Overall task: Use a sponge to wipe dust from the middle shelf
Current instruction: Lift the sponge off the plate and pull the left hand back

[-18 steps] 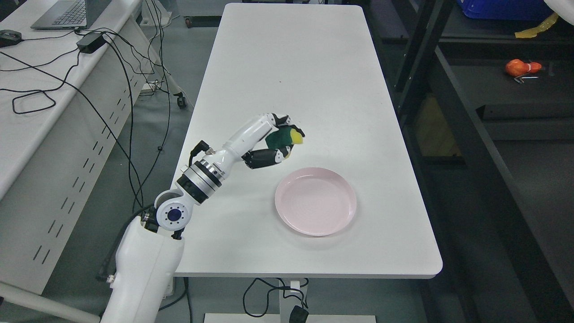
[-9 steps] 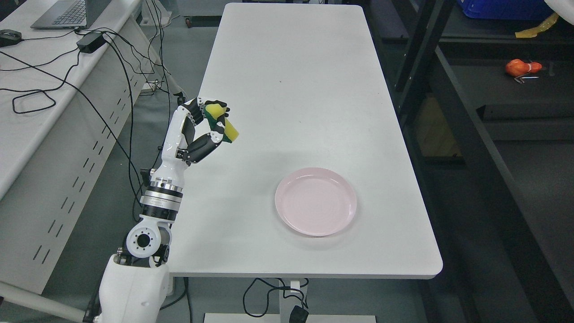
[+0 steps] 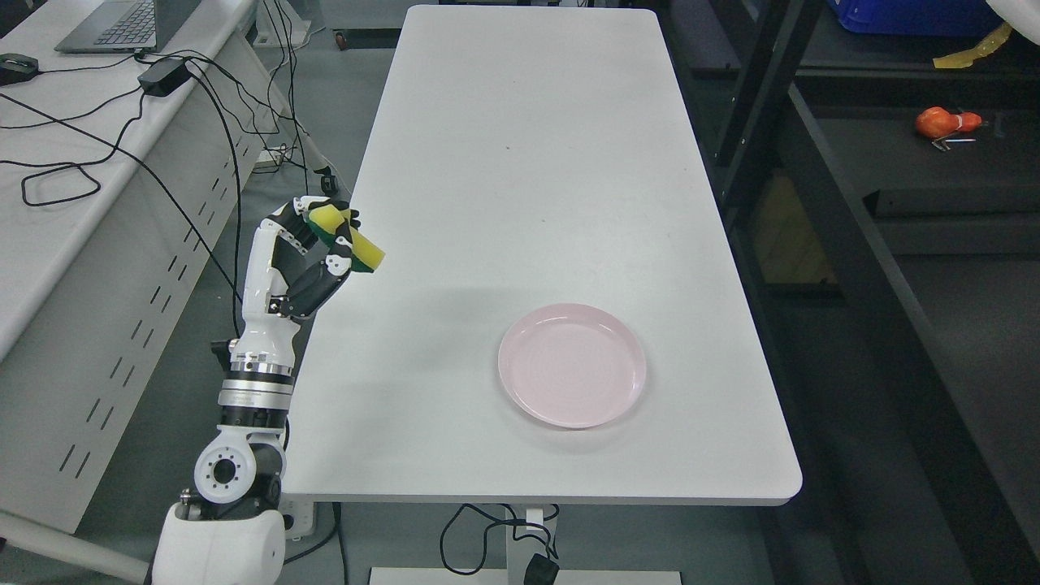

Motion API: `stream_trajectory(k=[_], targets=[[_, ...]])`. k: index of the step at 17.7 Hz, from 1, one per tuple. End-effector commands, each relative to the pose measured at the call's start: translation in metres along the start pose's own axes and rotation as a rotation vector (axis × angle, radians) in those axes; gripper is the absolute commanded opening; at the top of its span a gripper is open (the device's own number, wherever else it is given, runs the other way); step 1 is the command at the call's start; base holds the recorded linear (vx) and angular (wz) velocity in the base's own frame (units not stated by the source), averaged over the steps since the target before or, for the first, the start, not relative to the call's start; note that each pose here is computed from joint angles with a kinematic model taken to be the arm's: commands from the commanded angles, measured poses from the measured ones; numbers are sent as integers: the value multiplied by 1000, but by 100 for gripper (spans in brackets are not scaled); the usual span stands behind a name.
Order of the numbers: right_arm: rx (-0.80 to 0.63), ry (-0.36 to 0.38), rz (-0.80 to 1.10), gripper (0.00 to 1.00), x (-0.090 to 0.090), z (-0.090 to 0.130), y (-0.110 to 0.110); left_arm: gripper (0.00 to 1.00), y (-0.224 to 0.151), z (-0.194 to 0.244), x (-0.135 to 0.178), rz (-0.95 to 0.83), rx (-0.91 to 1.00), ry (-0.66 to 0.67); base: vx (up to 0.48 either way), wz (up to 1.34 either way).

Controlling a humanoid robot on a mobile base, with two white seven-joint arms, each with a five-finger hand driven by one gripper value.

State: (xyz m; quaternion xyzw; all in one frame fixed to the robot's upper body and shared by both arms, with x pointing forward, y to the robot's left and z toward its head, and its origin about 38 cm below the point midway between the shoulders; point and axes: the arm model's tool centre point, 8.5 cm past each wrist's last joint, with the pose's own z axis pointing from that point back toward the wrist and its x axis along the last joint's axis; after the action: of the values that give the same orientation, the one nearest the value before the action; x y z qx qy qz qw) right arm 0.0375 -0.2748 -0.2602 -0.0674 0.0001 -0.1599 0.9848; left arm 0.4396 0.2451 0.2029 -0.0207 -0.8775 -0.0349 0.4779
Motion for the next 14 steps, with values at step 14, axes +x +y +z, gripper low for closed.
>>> stream_trajectory(k=[14], targets=[[-14, -22, -3, 100, 10, 0, -10, 0, 18, 35, -3, -17, 41, 27, 0, -1]])
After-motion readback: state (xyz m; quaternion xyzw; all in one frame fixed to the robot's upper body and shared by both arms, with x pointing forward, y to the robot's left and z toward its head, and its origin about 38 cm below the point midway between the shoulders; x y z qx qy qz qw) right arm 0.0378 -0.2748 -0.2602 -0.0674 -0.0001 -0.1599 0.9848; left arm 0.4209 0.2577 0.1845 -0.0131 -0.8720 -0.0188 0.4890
